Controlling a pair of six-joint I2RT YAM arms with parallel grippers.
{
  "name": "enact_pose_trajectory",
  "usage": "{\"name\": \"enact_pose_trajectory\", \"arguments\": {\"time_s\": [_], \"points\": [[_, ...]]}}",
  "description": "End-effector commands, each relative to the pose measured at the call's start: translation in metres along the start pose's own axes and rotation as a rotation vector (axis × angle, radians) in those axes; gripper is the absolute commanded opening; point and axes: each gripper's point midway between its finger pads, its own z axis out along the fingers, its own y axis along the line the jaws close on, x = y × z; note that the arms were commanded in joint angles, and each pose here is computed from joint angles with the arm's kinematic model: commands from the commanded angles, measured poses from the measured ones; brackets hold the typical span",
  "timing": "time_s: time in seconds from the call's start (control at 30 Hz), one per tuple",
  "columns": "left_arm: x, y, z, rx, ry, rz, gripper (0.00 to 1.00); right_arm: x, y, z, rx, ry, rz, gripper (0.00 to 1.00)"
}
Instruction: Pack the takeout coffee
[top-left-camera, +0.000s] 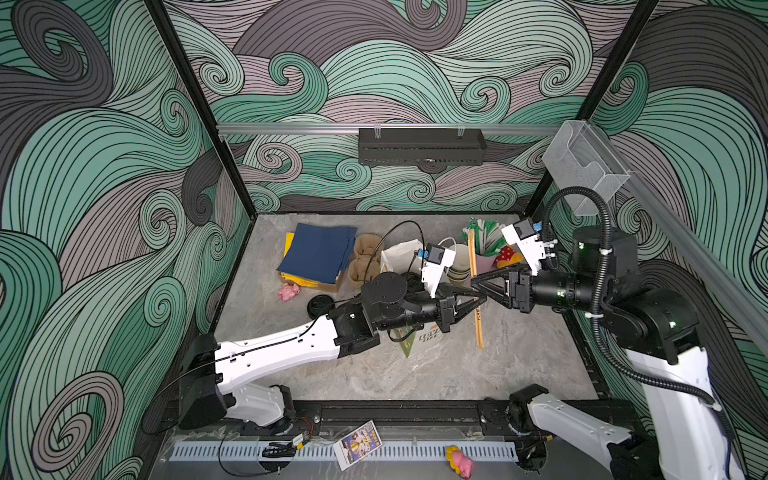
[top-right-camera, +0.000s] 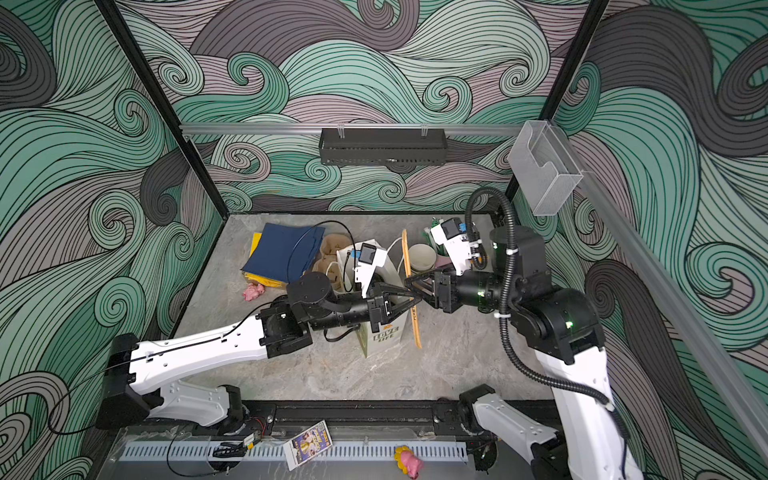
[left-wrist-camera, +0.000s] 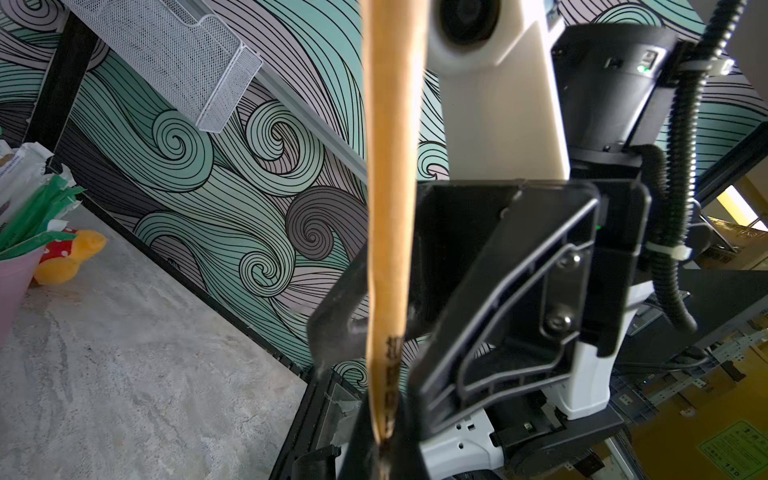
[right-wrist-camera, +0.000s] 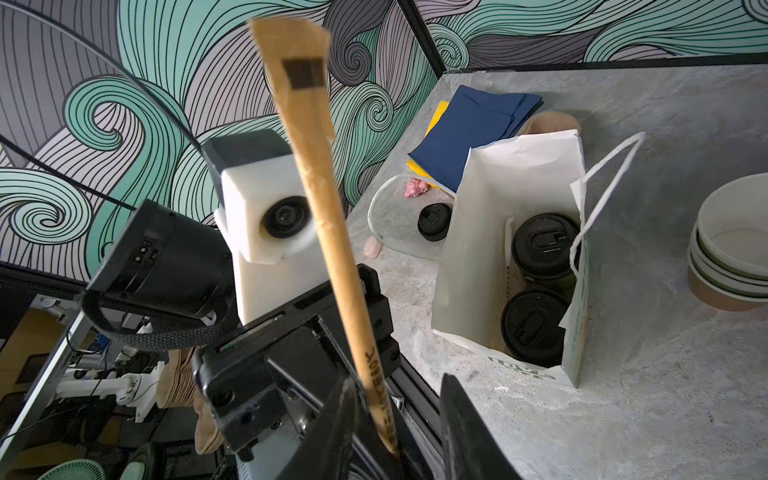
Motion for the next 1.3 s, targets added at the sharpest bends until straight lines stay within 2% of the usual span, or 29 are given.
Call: {"name": "enact_pose_trajectory", "arguments": {"time_s": [0.0,0.23,0.33,0.43,0.5,0.57,0.77,0.87,0.97,1.1,1.27], "points": [[-0.004,-0.004,0.000,0.033,-0.011,-0.004,0.04,-0.003,0.000,0.005,-0.006,-0.003,-0.021,0.30],[-0.005,-0.003,-0.002,0.032,-0.017,-0.008,0.05,-0.001,0.000,0.009,-0.005,0.013,-0.022,0.12],[-0.007,-0.003,-0.003,0.029,-0.024,-0.008,0.11,-0.001,0.000,0.010,-0.004,0.014,-0.021,0.06],[-0.009,-0.001,-0.006,0.014,-0.034,-0.007,0.30,-0.003,-0.001,0.009,0.004,0.008,-0.018,0.03],[-0.010,0.001,-0.011,-0.007,-0.045,0.004,0.49,-0.006,-0.004,0.009,0.025,0.000,-0.015,0.02],[-0.011,0.002,-0.018,-0.025,-0.051,0.030,0.60,-0.009,-0.008,0.007,0.058,-0.010,-0.014,0.02],[-0.016,-0.007,-0.062,-0.098,-0.023,0.192,0.68,-0.031,-0.021,0.001,0.173,-0.063,-0.025,0.00],[-0.029,-0.005,-0.096,-0.192,-0.070,0.264,0.69,-0.044,-0.020,0.010,0.159,-0.076,-0.030,0.00],[-0.051,0.019,-0.136,-0.401,-0.193,0.296,0.69,-0.053,-0.021,0.027,0.161,-0.063,-0.039,0.00],[-0.069,0.053,-0.189,-0.684,-0.315,0.291,0.71,-0.066,-0.028,0.054,0.208,-0.046,-0.068,0.00],[-0.071,0.075,-0.220,-0.859,-0.368,0.252,0.71,-0.079,-0.036,0.094,0.268,-0.022,-0.108,0.00]]}}
